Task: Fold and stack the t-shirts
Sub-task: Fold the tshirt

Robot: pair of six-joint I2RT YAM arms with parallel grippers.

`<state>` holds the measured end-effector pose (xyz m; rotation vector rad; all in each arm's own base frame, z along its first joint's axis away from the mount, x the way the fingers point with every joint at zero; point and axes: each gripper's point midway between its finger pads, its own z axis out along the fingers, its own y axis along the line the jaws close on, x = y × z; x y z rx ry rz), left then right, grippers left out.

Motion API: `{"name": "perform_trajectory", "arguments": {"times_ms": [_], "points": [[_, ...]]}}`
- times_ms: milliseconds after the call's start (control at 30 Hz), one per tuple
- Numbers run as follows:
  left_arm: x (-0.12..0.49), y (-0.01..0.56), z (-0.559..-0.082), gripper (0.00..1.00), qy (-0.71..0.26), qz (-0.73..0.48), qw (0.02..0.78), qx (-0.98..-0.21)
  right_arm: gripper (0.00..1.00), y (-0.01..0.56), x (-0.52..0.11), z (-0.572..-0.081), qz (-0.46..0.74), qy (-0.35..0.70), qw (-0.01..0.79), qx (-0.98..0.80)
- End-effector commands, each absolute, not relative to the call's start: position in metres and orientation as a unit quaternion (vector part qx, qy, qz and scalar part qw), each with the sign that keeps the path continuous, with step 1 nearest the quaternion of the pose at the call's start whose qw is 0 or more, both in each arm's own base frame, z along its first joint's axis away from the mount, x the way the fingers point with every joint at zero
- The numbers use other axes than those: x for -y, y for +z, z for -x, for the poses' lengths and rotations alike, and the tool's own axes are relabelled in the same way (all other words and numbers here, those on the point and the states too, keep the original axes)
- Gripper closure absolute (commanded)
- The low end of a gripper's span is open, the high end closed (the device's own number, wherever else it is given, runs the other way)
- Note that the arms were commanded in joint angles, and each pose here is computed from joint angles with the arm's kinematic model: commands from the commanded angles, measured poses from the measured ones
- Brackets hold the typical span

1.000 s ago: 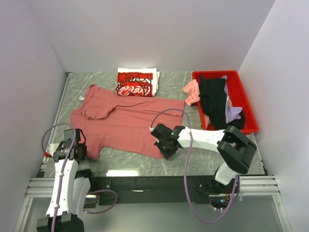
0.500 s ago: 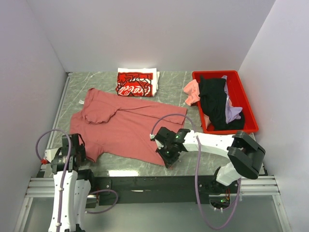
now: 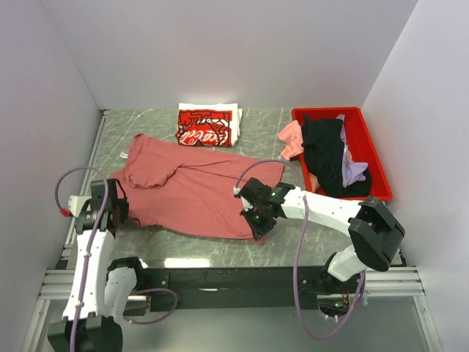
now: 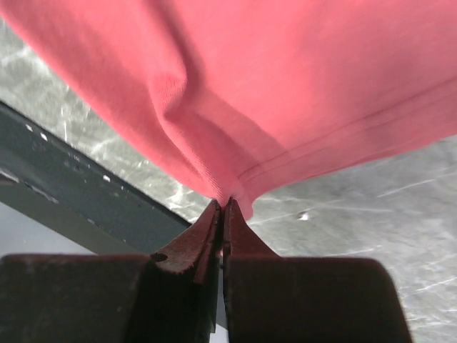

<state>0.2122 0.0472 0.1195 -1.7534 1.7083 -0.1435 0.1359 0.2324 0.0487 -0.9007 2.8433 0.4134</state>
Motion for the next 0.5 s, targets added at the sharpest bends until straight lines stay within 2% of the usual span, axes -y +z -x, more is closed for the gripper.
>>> {"name": "perform_trajectory", "arguments": {"times_ms": [0,467], "points": [[-0.047,0.159,-0.254,0.99,-0.099,0.634,0.393,-0.658,0.98,0.064,-0.24,-0.158,0.293,0.148,0.092,-0.94],[-0.026,0.185,-0.344,0.99,-0.111,0.575,0.417,-0.695,0.98,0.079,-0.225,-0.211,0.238,0.131,0.121,-0.955]]}}
